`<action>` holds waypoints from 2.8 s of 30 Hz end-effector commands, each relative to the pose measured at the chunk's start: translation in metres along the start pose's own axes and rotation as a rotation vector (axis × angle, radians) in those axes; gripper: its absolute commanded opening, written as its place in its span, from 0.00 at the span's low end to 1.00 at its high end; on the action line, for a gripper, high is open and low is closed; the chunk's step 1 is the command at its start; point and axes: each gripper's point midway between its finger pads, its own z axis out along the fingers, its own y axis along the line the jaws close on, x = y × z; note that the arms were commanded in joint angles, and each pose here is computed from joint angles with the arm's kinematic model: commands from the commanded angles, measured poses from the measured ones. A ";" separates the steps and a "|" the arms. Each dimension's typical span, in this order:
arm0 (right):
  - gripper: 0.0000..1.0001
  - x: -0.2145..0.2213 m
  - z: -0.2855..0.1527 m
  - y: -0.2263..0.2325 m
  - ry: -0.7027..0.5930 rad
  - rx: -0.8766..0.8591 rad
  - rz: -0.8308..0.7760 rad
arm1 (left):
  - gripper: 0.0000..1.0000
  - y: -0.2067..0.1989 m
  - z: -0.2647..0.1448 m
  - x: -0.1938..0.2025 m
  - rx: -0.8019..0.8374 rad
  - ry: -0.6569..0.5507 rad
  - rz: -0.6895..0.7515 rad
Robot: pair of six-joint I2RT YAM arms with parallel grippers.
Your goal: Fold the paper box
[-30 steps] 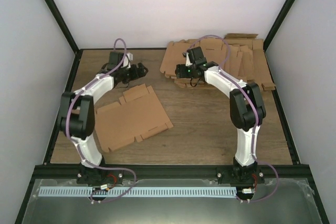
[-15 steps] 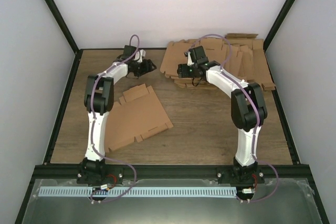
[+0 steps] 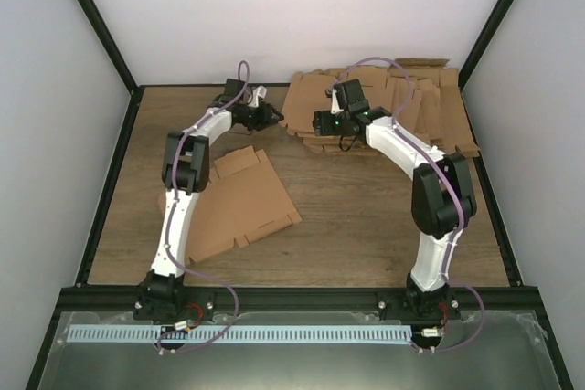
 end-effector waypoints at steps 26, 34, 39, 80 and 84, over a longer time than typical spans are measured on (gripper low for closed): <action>0.74 -0.009 -0.021 -0.015 -0.054 0.060 0.000 | 0.22 -0.061 0.088 0.081 0.190 0.218 -0.017; 0.74 -0.010 -0.022 -0.014 -0.069 0.047 0.016 | 0.38 -0.063 0.088 0.081 0.184 0.212 -0.005; 0.74 -0.010 -0.024 -0.014 -0.072 0.048 0.018 | 0.42 -0.059 0.091 0.080 0.176 0.200 -0.005; 0.80 0.095 -0.017 0.077 0.252 -0.483 0.071 | 1.00 -0.094 -0.274 0.097 -0.388 -0.397 0.017; 0.80 0.121 -0.012 0.089 0.301 -0.514 0.069 | 1.00 -0.075 -0.292 0.152 -0.498 -0.282 -0.060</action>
